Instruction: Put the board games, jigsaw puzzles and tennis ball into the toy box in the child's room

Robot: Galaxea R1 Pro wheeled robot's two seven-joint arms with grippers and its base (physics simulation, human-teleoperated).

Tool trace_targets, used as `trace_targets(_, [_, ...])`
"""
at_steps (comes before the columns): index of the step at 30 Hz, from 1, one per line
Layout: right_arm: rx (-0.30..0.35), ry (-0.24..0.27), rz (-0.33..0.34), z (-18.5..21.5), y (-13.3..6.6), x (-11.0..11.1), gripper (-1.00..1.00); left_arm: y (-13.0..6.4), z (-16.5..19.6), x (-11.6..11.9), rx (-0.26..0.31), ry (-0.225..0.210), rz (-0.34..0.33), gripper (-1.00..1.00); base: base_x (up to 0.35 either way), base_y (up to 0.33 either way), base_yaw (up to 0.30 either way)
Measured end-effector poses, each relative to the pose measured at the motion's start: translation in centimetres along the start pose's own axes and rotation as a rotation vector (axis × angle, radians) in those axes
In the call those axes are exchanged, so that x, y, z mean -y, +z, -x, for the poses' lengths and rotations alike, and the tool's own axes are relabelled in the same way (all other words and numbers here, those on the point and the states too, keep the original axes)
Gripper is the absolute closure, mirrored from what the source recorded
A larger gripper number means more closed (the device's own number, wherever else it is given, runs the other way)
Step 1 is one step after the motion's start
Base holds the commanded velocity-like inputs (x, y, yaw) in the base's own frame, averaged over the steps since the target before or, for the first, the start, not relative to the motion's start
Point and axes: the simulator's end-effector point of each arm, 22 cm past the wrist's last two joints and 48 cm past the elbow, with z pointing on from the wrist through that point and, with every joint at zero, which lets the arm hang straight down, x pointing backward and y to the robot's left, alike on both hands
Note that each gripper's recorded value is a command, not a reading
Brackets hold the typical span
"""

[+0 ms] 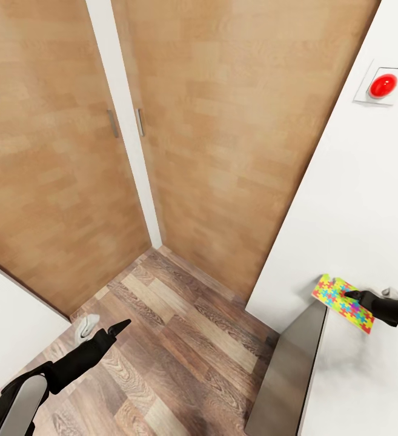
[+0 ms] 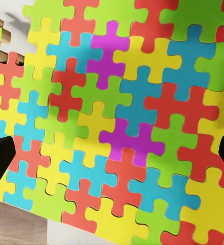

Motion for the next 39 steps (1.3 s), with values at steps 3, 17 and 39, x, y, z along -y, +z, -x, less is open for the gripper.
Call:
trace_targets(3, [0.003, 0.000, 0.036, 0.5, -0.5, -0.4, -1.00, 0.0, 0.0, 0.0, -0.001, -0.001, 0.001, -1.00, 0.000, 0.000, 0.000])
trace_targets(17, [0.000, -0.032, 0.104, 2.2, -2.6, -1.4, -1.00, 0.1, 0.0, -0.1, -0.001, -0.001, 0.001, -1.00, 0.000, 0.000, 0.000])
trace_targets(39, [0.007, -0.056, 0.194, 3.7, -4.9, -1.8, -1.00, 0.1, -0.1, -0.1, -0.002, -0.003, 0.002, -1.00, 0.000, 0.000, 0.000])
